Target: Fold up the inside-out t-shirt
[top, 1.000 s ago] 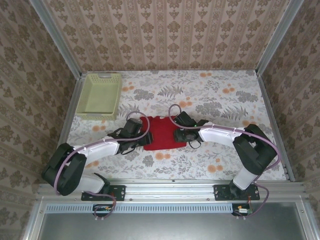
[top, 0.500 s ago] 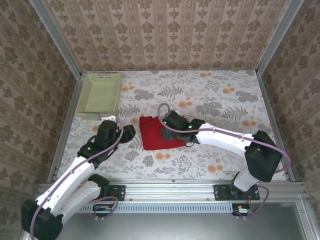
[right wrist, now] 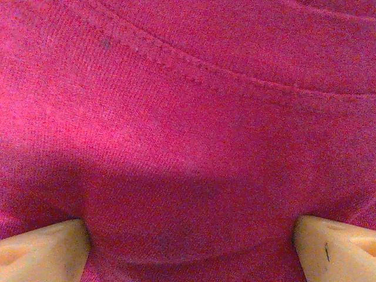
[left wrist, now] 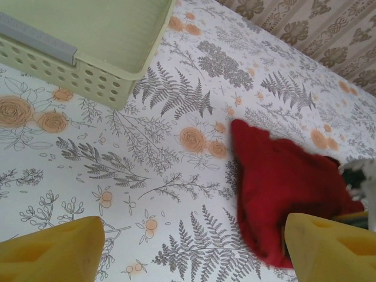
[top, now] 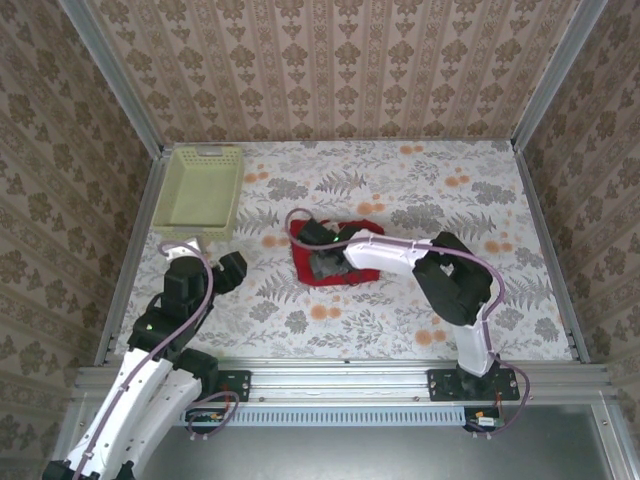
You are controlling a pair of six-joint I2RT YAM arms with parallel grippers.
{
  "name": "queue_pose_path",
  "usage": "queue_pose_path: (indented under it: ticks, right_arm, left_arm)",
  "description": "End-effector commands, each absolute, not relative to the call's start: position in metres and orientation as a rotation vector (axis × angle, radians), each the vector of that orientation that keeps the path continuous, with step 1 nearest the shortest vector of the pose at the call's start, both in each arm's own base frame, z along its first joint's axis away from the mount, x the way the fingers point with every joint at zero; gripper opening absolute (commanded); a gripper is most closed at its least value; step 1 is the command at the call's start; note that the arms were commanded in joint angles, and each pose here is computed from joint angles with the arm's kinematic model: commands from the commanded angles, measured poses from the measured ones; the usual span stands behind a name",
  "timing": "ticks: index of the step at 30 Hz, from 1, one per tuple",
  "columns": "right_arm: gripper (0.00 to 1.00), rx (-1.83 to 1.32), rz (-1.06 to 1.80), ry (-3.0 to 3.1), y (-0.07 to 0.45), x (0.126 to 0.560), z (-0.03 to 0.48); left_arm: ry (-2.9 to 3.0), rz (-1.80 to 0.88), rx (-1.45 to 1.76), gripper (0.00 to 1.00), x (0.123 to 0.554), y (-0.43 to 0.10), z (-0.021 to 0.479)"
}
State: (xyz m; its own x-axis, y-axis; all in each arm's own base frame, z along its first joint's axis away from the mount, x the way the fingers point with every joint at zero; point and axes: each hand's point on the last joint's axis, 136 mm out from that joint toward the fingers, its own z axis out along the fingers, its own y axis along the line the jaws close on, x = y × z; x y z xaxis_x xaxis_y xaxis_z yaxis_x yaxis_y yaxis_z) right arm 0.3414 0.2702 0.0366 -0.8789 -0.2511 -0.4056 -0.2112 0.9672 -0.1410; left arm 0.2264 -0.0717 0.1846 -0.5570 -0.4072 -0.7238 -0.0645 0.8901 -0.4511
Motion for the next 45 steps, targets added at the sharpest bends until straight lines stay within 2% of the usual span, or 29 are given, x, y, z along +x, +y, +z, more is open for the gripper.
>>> queue_pose_path:
  ticks: [1, 8, 14, 19, 23, 26, 31, 37, 42, 45]
  right_arm:
    - [0.9, -0.327, -0.215, 2.775, 0.216, 0.356, 0.013]
    - [0.9, -0.158, -0.308, 2.835, 0.127, 0.384, 0.029]
    - [0.9, 0.109, -0.219, 2.89, 0.052, 0.378, 0.038]
    - [0.88, 0.333, -0.268, 2.855, -0.005, 0.376, 0.054]
    - [0.88, 0.309, -0.257, 2.777, 0.003, 0.371, 0.09]
    - [0.89, 0.346, -0.231, 2.758, 0.012, 0.352, 0.105]
    - [0.91, 0.582, 0.053, 2.717, 0.025, 0.313, 0.087]
    - [0.92, 0.726, 0.214, 2.73, 0.031, 0.333, 0.056]
    - [0.9, 0.888, 0.112, 2.765, -0.008, 0.359, 0.029]
    - [0.92, 0.866, -0.2, 2.787, -0.051, 0.371, 0.033]
  left_arm:
    - [2.161, -0.445, -0.341, 0.82, 0.224, -0.068, 0.174]
    - [2.153, -0.437, -0.353, 0.84, 0.225, -0.065, 0.174]
    - [2.158, -0.416, -0.354, 0.84, 0.224, -0.06, 0.175]
    - [2.151, -0.426, -0.357, 0.85, 0.224, -0.059, 0.18]
    - [2.155, -0.424, -0.355, 0.85, 0.224, -0.058, 0.18]
    - [2.15, -0.433, -0.366, 0.85, 0.225, -0.059, 0.178]
    - [2.138, -0.465, -0.381, 0.85, 0.228, -0.062, 0.177]
    - [2.134, -0.472, -0.359, 0.86, 0.234, -0.066, 0.18]
    - [2.113, -0.496, -0.373, 0.86, 0.241, -0.068, 0.182]
    - [2.111, -0.494, -0.368, 0.86, 0.24, -0.067, 0.181]
